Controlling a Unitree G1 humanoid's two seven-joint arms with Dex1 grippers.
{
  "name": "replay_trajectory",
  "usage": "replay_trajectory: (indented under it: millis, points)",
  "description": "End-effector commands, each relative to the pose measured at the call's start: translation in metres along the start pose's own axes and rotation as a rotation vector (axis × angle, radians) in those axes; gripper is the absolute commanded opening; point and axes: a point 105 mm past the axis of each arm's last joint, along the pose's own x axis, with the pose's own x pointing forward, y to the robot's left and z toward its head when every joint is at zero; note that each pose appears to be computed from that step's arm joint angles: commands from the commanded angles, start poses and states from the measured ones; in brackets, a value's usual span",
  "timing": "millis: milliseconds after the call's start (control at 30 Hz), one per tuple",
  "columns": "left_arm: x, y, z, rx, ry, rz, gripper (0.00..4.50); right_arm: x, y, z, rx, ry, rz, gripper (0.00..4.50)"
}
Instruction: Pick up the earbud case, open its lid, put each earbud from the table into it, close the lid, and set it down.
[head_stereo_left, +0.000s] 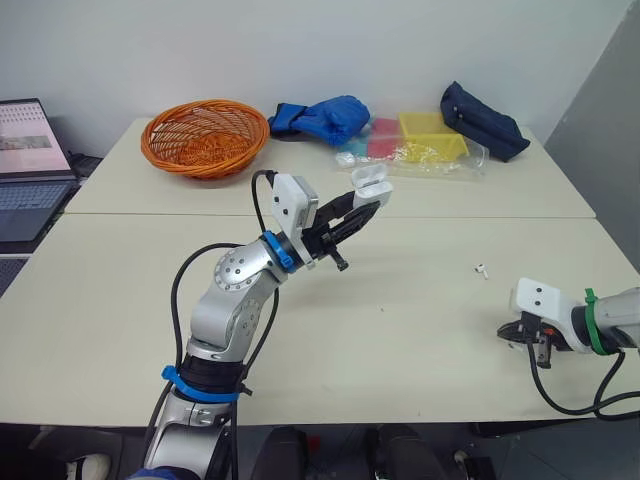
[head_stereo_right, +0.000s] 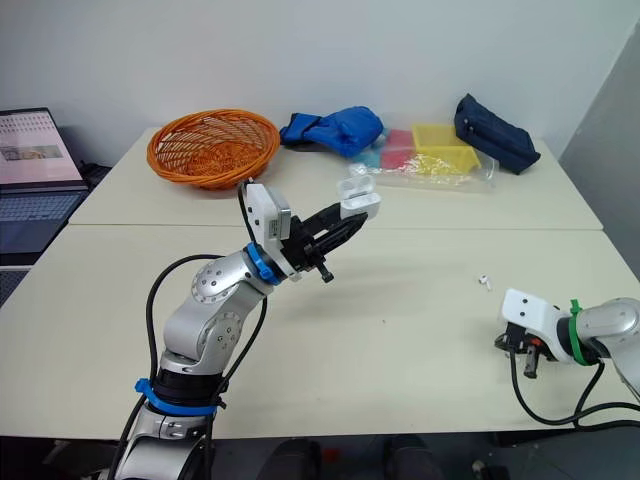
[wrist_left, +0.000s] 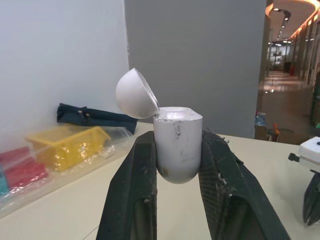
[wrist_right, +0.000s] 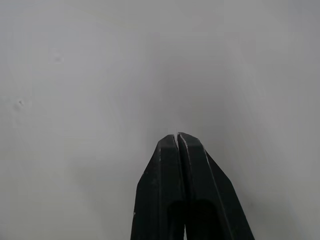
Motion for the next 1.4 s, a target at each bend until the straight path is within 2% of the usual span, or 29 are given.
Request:
replay_trajectory:
  millis: [33, 333, 367, 467, 733, 767, 800, 1000, 1400]
  points:
    - [0.000, -0.002, 0.013, 0.034, -0.045, -0.003, 0.75, -0.003, -0.004, 0.006, -0.030, -0.016, -0.010, 0.03]
    - [-0.001, -0.002, 0.013, 0.034, -0.042, -0.001, 0.75, -0.005, -0.007, 0.016, -0.031, -0.057, -0.027, 0.03]
    - [-0.001, -0.002, 0.013, 0.034, -0.041, -0.002, 0.75, -0.007, -0.007, 0.020, -0.022, -0.068, -0.026, 0.20]
    - [0.000, -0.003, 0.013, 0.032, -0.042, -0.005, 0.75, -0.019, -0.007, 0.031, 0.013, -0.083, -0.021, 0.94]
    - [0.003, -0.005, 0.012, 0.023, -0.050, -0.015, 0.75, -0.041, -0.005, 0.010, 0.100, 0.074, -0.026, 3.96]
    - [0.004, -0.006, 0.012, 0.023, -0.052, -0.016, 0.75, -0.042, -0.005, 0.008, 0.115, 0.082, -0.032, 4.30]
    - [0.004, -0.006, 0.012, 0.022, -0.052, -0.015, 0.75, -0.041, -0.006, 0.005, 0.137, 0.087, -0.039, 4.46]
    - [0.001, -0.007, 0.010, 0.013, -0.050, -0.002, 0.75, -0.030, 0.005, -0.002, 0.258, 0.092, -0.043, 4.46]
    - [0.000, -0.006, 0.010, 0.013, -0.047, 0.009, 0.75, -0.014, 0.005, -0.012, 0.248, 0.123, -0.057, 4.46]
